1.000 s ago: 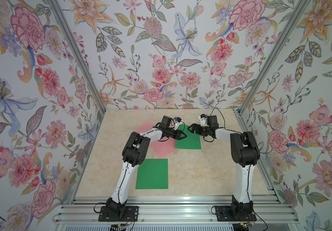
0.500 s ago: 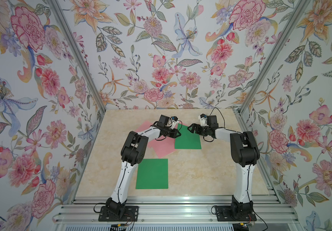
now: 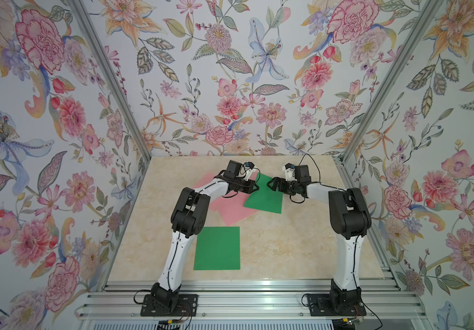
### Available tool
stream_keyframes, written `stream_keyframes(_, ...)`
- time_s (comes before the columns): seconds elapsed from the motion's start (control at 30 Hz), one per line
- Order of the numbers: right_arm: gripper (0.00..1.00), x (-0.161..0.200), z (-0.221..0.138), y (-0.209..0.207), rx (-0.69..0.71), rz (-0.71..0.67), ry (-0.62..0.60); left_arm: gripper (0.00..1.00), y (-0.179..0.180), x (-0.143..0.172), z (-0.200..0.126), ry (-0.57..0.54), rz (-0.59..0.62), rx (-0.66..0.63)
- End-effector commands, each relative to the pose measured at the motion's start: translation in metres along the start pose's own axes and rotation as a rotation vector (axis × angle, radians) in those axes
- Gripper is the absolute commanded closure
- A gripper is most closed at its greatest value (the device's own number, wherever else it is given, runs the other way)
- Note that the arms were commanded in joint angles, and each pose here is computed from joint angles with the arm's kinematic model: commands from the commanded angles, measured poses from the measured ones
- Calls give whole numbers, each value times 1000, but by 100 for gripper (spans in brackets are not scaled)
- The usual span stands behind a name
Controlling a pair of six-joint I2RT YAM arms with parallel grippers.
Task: Sort the scattered colored papers by color
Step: Pick up the colored paper from the center of the board.
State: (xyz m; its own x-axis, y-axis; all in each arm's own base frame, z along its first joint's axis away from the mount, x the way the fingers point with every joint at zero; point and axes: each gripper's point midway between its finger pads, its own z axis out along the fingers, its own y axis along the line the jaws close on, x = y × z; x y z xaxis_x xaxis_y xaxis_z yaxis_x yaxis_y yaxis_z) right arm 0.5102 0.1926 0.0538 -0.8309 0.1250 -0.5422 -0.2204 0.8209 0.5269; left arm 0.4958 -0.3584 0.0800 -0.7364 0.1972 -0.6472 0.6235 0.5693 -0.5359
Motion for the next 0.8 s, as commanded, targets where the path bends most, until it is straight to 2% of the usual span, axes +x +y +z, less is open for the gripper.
stream_keyframes(0.0, 0, -20, -52, 44, 36, -91, -47, 100, -27, -36, -35, -85, -39, -47)
stream_keyframes(0.13, 0, -27, -97, 65, 42, -122, -124, 100, -52, -45, -67, -141, -125, -96)
stream_keyframes(0.23, 0, -22, -127, 73, 42, -110, -179, 100, -65, -40, -93, -175, -185, -139)
stream_keyframes(0.47, 0, -6, -199, 100, 25, -116, -287, 100, -85, 17, -134, -145, -328, -151)
stream_keyframes(0.63, 0, 28, -193, 95, -30, -55, -252, 100, -99, 63, -149, -71, -387, -101)
stream_keyframes(0.77, 0, 56, -173, 101, -83, -30, -205, 100, -104, 113, -147, 66, -412, -98)
